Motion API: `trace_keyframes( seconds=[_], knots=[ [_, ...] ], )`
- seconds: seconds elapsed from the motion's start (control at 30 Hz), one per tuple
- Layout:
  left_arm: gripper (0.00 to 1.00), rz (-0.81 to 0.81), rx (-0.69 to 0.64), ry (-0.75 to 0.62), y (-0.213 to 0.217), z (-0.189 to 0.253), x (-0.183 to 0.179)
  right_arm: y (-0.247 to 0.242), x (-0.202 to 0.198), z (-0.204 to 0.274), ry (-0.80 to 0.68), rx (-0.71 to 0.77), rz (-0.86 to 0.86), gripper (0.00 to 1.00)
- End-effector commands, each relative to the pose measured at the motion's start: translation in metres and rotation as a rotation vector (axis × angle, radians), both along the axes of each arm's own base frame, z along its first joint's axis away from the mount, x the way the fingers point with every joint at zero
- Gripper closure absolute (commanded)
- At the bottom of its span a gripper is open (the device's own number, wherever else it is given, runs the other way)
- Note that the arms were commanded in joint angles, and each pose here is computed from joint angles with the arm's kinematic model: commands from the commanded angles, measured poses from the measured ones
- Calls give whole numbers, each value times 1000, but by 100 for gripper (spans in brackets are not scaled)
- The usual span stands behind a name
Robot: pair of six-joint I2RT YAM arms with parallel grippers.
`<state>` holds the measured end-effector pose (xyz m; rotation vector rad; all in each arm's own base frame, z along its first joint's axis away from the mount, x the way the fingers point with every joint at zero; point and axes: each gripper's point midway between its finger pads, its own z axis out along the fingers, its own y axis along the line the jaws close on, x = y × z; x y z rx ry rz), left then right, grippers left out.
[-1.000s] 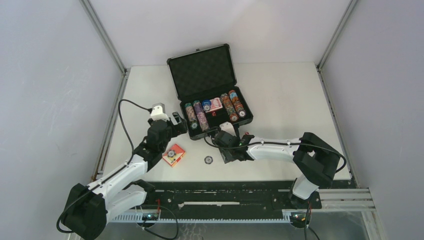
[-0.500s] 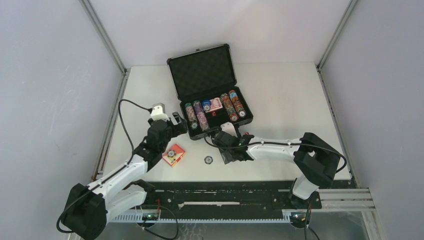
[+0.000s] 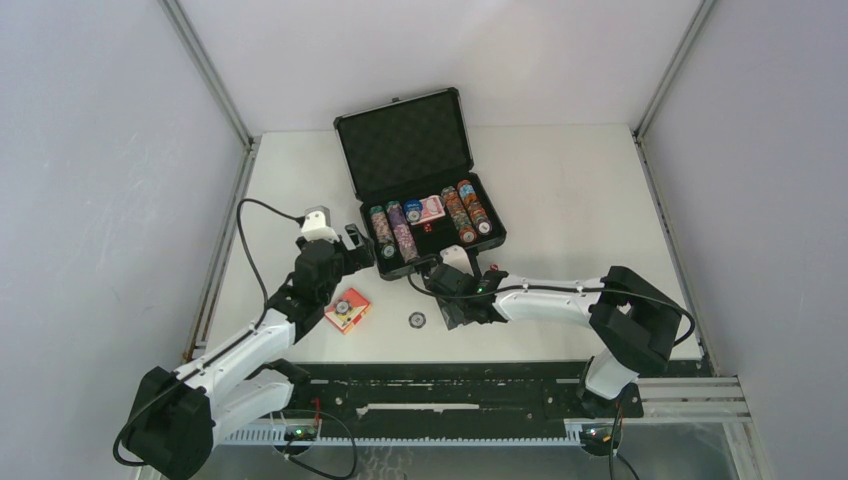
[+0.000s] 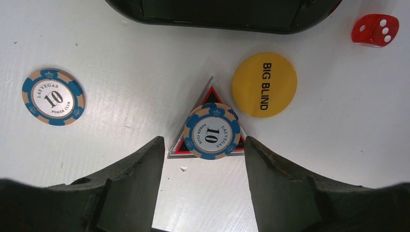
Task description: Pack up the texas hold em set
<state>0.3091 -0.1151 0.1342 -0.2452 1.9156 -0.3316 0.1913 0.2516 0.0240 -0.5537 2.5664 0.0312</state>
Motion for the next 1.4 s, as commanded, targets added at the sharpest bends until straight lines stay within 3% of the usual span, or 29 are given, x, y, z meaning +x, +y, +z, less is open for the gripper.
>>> trace_keyframes(
  seconds=[0.0,1.37],
  knots=[
    [7,-14,-35,-34,-6,15,2,19,5,19,-32,79,-4,30],
    [7,-16,-35,-33,-7,14,2,18,8,13,-22,63,-18,30]
  ],
)
